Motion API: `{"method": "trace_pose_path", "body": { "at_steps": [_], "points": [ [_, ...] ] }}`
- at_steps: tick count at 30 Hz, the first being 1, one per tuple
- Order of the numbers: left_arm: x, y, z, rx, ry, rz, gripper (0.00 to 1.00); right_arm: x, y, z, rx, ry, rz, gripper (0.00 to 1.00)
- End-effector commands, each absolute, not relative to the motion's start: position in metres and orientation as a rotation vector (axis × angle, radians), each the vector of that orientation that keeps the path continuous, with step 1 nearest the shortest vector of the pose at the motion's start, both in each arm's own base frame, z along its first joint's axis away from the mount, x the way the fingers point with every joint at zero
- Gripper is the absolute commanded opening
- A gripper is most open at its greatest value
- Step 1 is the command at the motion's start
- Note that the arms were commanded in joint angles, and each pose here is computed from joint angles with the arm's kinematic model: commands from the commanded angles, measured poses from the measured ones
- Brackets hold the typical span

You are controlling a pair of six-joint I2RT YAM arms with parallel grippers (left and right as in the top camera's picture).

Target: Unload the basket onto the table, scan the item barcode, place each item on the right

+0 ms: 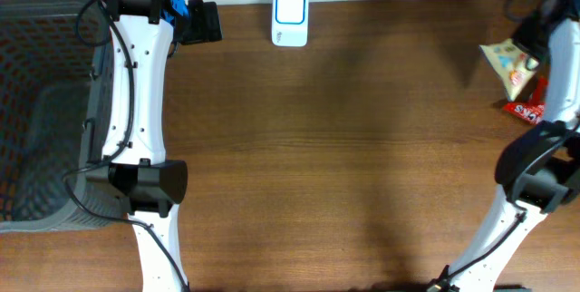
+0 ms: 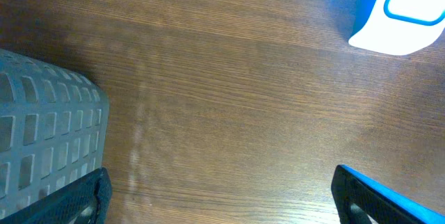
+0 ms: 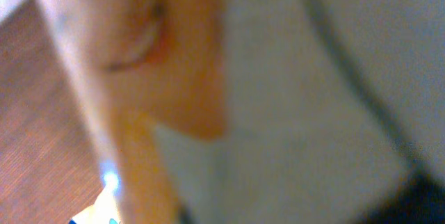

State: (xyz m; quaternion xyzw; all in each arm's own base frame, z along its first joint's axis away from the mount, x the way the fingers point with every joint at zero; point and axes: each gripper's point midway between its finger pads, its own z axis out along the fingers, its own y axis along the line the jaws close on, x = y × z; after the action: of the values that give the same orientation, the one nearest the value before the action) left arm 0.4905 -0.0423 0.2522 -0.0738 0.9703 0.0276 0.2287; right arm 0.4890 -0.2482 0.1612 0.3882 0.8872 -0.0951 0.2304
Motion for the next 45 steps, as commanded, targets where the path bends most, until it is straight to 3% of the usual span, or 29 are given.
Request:
{"method": "trace_pose_path", "body": {
  "at_steps": [1, 2, 3, 6, 9, 10, 17, 19, 20, 24, 27, 31, 34, 36, 39, 45],
  "points": [
    [0.491, -0.041, 0.253, -0.218, 2.667, 0.082, 0.99, 0.466, -0.285, 0.147, 1.176, 2.427, -0.293, 0.72],
    [0.491, -0.041, 0.253, -0.218, 2.667, 0.082, 0.99, 0.461, -0.288, 0.146, 1.193, 2.432, -0.293, 0.91],
    [0.491, -0.041, 0.253, -0.218, 2.667, 0.082, 0.99, 0.456, -0.287, 0.144, 1.204, 2.454, -0.29, 0.93],
    [0.491, -0.041, 0.253, -0.218, 2.667, 0.082, 0.99, 0.449, -0.254, 0.155, 1.188, 2.52, -0.082, 0.93],
    [0.491, -0.041, 0.253, -0.218, 2.667, 0.082, 0.99, 0.423, -0.202, 0.224, 1.125, 2.508, 0.181, 0.93],
    [0.491, -0.041, 0.253, -0.218, 2.667, 0.082, 0.99, 0.398, -0.18, 0.254, 1.109, 2.524, 0.183, 0.99],
    [0.491, -0.041, 0.253, -0.218, 2.667, 0.082, 0.99, 0.309, -0.04, 0.329, 0.522, 2.677, 0.006, 0.99],
    [0.491, -0.041, 0.253, -0.218, 2.667, 0.082, 0.99, 0.275, -0.031, 0.326, 0.495, 2.658, 0.014, 0.99],
    [0.491, -0.041, 0.253, -0.218, 2.667, 0.082, 0.99, 0.242, -0.028, 0.314, 0.498, 2.66, 0.018, 0.99],
    [0.491, -0.041, 0.253, -0.218, 2.667, 0.082, 0.99, 0.176, 0.005, 0.251, 0.488, 2.794, 0.218, 0.99],
    [0.491, -0.041, 0.253, -0.218, 2.667, 0.082, 0.99, 0.169, 0.0, 0.234, 0.508, 2.867, 0.17, 0.99],
    [0.491, -0.041, 0.253, -0.218, 2.667, 0.082, 0.99, 0.168, 0.006, 0.247, 0.469, 2.768, 0.219, 0.99],
    [0.491, -0.041, 0.253, -0.218, 2.667, 0.082, 0.99, 0.171, 0.014, 0.275, 0.112, 2.514, 0.208, 0.99],
    [0.491, -0.041, 0.253, -0.218, 2.667, 0.082, 0.99, 0.176, 0.015, 0.275, 0.043, 2.323, 0.183, 0.99],
    [0.491, -0.041, 0.253, -0.218, 2.667, 0.082, 0.99, 0.2, 0.032, 0.259, -0.159, 2.004, 0.161, 0.99],
    [0.491, -0.041, 0.253, -0.218, 2.667, 0.082, 0.99, 0.238, 0.033, 0.209, -0.183, 1.61, 0.12, 0.99]
  ]
}}
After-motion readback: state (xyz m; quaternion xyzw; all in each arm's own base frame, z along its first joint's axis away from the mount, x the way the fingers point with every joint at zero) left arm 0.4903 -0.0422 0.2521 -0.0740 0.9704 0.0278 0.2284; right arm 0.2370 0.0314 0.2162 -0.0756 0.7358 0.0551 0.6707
